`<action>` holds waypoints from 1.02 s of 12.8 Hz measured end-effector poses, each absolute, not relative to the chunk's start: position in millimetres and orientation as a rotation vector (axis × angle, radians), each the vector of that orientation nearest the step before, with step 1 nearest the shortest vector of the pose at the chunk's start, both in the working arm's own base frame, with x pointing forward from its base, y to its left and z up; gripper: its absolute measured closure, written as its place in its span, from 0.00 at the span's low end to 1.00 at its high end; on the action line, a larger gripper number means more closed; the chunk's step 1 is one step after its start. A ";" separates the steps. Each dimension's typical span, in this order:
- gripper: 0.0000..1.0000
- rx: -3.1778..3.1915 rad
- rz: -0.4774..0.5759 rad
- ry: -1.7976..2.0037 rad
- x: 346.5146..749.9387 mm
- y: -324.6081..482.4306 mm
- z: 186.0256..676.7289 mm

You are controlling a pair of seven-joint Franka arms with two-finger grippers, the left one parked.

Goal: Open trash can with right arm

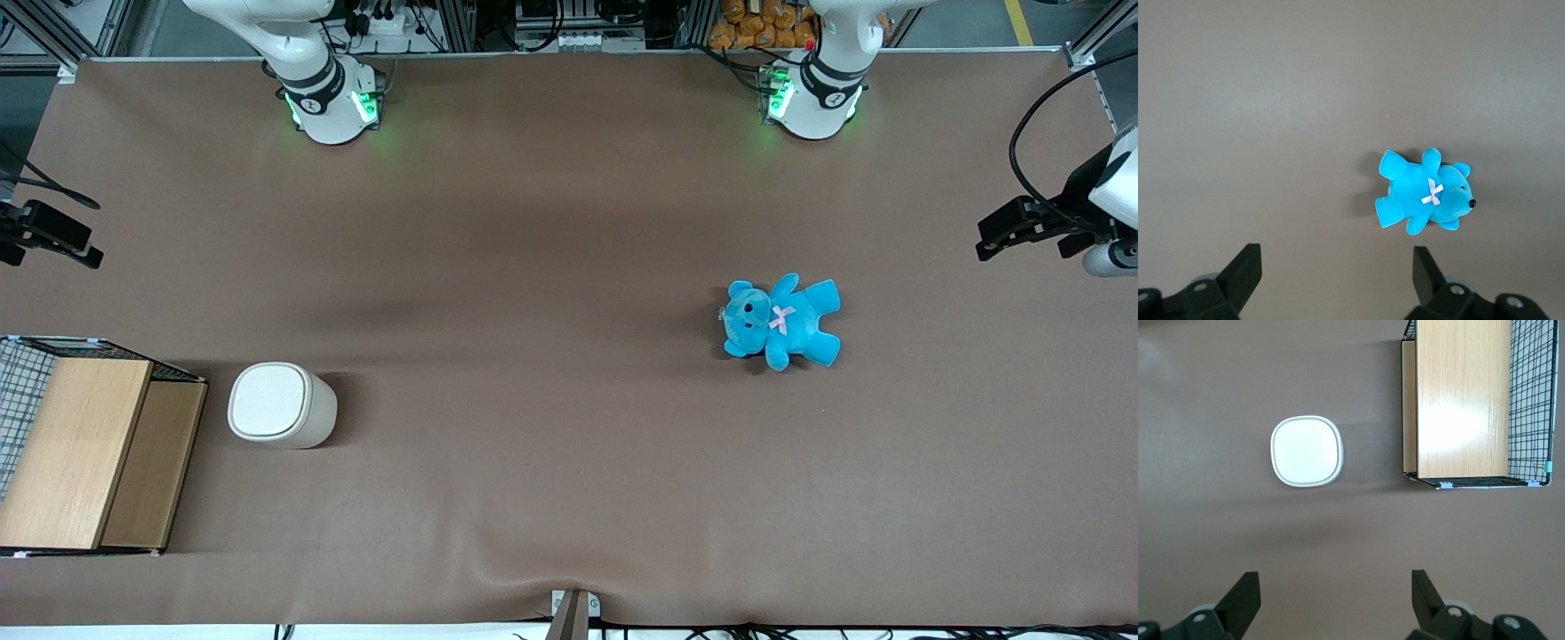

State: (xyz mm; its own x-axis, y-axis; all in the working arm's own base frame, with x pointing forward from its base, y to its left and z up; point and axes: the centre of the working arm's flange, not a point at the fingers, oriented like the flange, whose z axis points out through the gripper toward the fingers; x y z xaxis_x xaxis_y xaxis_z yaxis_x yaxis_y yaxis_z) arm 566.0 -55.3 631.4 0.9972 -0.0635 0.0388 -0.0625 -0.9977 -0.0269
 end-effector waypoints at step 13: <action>0.00 -3.113 -0.013 0.098 569.7 -55.3 619.4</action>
